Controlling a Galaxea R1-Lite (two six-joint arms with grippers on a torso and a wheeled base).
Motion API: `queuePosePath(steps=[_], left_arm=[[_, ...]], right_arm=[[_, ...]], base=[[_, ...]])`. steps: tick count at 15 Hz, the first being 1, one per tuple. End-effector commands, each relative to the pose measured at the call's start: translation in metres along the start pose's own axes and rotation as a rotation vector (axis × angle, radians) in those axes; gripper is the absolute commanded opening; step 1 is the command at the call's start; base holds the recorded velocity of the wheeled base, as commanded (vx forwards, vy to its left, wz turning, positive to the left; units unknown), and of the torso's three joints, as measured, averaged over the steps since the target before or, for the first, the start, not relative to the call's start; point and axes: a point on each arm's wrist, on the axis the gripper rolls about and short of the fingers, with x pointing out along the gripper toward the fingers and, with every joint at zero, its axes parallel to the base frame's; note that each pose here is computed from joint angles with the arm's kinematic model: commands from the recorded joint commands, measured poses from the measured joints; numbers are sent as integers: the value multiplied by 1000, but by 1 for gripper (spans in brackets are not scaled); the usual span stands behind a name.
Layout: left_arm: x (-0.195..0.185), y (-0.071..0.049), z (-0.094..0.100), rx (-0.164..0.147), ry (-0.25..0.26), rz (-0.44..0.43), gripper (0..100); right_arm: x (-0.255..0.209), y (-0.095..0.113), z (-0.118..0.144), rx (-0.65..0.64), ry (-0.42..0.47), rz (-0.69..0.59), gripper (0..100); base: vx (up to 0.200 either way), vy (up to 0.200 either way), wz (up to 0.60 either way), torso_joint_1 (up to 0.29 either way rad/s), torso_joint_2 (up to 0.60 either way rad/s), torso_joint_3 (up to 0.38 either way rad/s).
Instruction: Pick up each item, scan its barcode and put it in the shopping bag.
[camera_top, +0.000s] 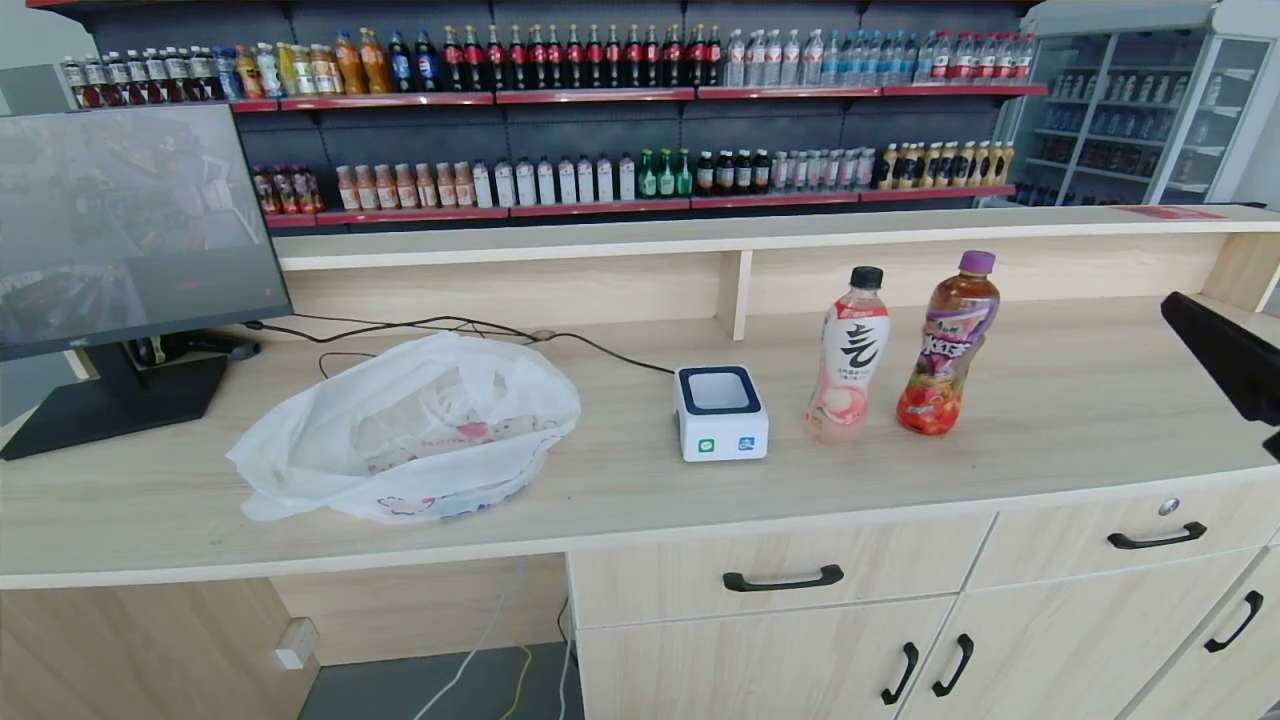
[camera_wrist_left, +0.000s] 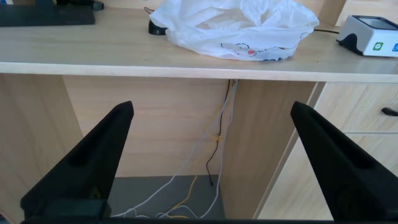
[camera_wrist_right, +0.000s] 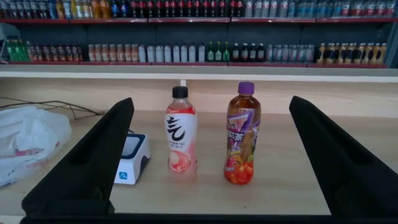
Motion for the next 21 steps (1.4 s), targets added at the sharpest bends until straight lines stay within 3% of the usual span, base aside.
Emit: queuePosePath(steps=[1,5,9,21], left_arm=[[0,0,0,0,0,0,100],[0,0,0,0,0,0,100],[0,0,0,0,0,0,100],[0,0,0,-2,0,0,100]], right_arm=[[54,10,-39,16,55,54,100],[82,38,-60,29,11,147,100],[88,40,-84,31,35,130,100],[103,44,-120,38,138,133,100]], base=[[0,0,0,0,0,0],[0,0,0,0,0,0],[0,0,0,0,0,0],[0,0,0,0,0,0]])
